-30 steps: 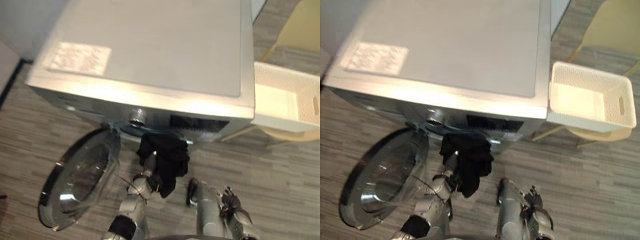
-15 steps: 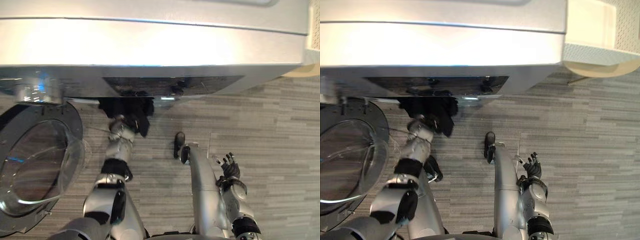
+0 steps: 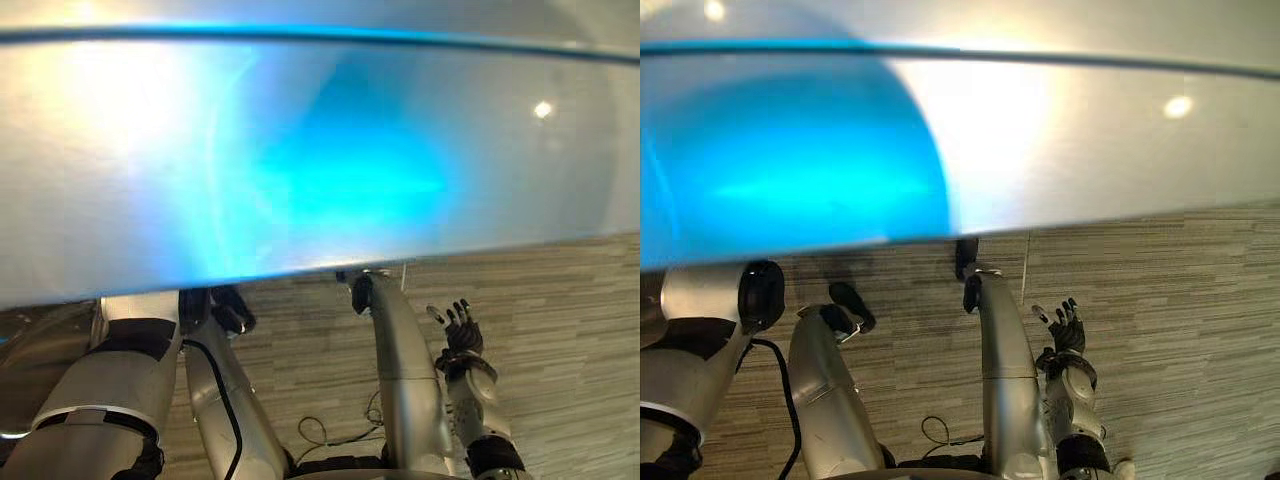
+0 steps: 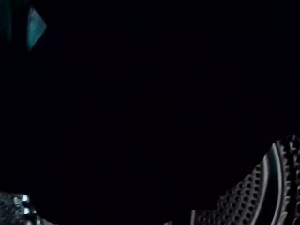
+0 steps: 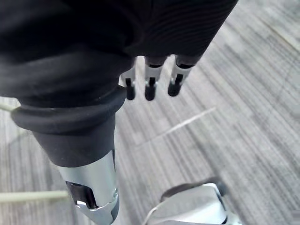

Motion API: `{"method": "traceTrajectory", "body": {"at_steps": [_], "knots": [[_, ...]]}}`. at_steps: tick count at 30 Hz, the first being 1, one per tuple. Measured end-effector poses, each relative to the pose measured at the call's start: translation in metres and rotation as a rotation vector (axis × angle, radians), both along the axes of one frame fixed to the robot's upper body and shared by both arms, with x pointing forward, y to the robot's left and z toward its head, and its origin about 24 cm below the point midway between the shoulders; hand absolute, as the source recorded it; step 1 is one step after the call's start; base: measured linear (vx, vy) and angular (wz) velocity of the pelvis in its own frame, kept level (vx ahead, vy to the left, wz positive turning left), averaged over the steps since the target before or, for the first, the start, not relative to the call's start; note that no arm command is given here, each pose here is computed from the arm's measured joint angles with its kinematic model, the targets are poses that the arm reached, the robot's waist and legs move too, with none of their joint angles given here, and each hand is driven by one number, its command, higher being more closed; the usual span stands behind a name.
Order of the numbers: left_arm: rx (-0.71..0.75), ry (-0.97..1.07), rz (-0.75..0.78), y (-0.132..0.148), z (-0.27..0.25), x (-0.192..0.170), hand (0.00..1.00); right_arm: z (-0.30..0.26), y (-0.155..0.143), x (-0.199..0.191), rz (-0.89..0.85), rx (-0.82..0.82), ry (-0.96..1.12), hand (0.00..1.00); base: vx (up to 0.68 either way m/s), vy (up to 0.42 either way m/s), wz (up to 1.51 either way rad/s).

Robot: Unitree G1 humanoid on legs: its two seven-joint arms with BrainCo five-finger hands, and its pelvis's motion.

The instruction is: Pick up the laundry basket with both hands and put the clothes into the washing machine.

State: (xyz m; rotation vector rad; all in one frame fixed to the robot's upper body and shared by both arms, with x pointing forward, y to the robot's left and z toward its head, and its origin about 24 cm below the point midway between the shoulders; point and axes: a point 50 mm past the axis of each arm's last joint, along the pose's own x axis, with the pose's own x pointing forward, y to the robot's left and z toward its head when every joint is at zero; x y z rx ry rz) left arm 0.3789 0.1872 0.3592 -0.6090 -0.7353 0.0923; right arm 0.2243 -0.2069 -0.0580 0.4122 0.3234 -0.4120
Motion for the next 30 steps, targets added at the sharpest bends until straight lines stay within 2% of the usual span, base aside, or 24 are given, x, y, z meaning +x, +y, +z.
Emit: {"method": "traceTrajectory", "body": {"at_steps": [1, 3, 5, 7, 10, 13, 16, 18, 20, 23, 29, 30], "knots": [[0.034, 0.01, 0.02, -0.003, 0.0, 0.0, 0.0, -0.002, -0.001, -0.005, -0.006, 0.007, 0.006, 0.0, 0.0, 0.076, -0.03], [0.089, 0.021, 0.065, -0.007, 0.0, 0.0, 0.0, -0.007, -0.003, -0.012, -0.011, 0.007, 0.027, 0.0, 0.0, 0.081, -0.07], [0.208, 0.038, 0.14, -0.015, 0.0, 0.002, 0.0, -0.011, -0.004, -0.02, -0.014, 0.009, 0.047, 0.0, 0.0, 0.055, -0.04], [0.511, 0.079, 0.327, -0.027, -0.004, 0.006, 0.0, -0.013, -0.006, -0.024, -0.015, 0.011, 0.051, 0.0, -0.01, 0.057, -0.01], [0.785, 0.125, 0.491, -0.034, -0.011, 0.013, 0.0, -0.011, -0.009, -0.024, -0.017, 0.006, 0.027, 0.0, -0.03, 0.05, 0.03], [0.834, 0.226, 0.496, -0.032, -0.023, 0.023, 0.0, -0.011, -0.009, -0.024, -0.021, 0.016, 0.022, 0.0, -0.04, 0.04, 0.04], [0.807, 0.284, 0.48, -0.025, -0.029, 0.028, 0.0, -0.013, -0.008, -0.025, -0.027, 0.033, 0.025, 0.0, -0.05, 0.048, -0.03], [0.719, 0.348, 0.42, -0.016, -0.038, 0.033, 0.0, -0.014, -0.006, -0.026, -0.026, 0.039, 0.034, 0.0, -0.06, 0.049, -0.07], [0.565, 0.437, 0.291, -0.006, -0.057, 0.039, 0.0, -0.017, -0.003, -0.027, -0.017, 0.048, 0.048, 0.0, -0.07, 0.057, -0.02], [0.463, 0.533, 0.186, 0.002, -0.092, 0.044, 0.0, -0.02, -0.001, -0.027, -0.008, 0.057, 0.068, 0.0, -0.07, 0.073, -0.04], [0.32, 0.613, 0.047, -0.002, -0.145, 0.043, 0.0, -0.021, 0.002, -0.027, 0.008, 0.056, 0.078, 0.0, -0.06, 0.087, 0.02], [0.249, 0.616, 0.016, -0.001, -0.154, 0.042, 0.0, -0.021, 0.004, -0.025, 0.016, 0.059, 0.076, 0.0, -0.04, 0.093, -0.07]]}}
